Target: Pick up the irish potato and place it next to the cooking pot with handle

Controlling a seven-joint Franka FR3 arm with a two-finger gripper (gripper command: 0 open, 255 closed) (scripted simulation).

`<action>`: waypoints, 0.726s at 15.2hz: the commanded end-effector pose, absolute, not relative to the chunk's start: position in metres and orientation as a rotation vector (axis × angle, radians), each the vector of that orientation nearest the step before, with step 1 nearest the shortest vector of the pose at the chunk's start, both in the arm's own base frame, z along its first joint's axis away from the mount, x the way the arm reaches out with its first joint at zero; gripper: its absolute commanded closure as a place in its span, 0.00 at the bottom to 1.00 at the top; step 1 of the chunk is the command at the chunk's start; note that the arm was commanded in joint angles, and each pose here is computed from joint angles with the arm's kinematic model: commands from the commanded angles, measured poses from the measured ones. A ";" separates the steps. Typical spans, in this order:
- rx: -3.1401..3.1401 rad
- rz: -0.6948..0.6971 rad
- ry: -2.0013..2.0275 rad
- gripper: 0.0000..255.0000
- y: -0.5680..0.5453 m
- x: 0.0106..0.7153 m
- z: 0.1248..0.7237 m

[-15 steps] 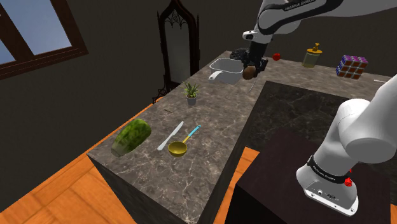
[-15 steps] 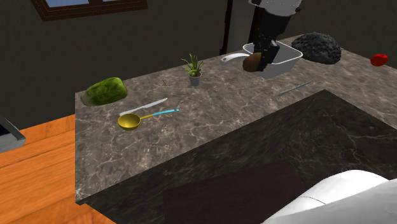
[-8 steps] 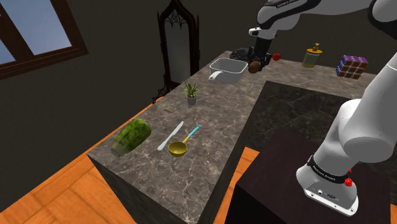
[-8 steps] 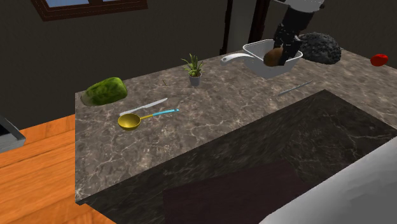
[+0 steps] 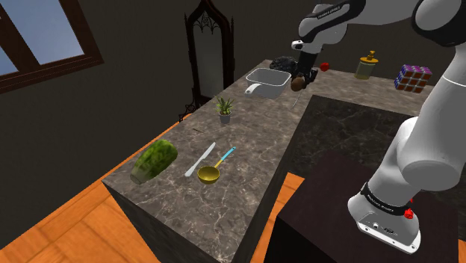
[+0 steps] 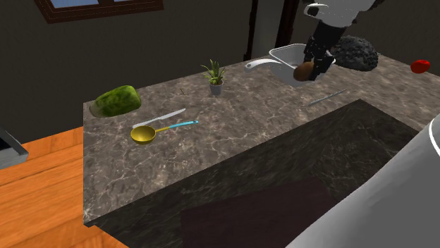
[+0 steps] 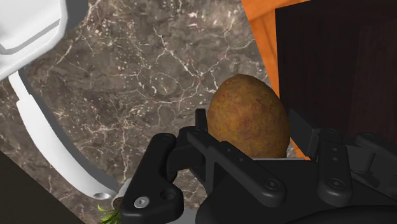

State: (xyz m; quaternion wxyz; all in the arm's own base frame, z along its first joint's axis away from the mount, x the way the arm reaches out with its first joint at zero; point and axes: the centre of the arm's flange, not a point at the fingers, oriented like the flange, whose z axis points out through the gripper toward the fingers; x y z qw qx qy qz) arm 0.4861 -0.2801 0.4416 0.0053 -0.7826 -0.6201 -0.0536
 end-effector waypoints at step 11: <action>-2.451 -0.168 -1.942 1.00 -0.280 0.486 0.379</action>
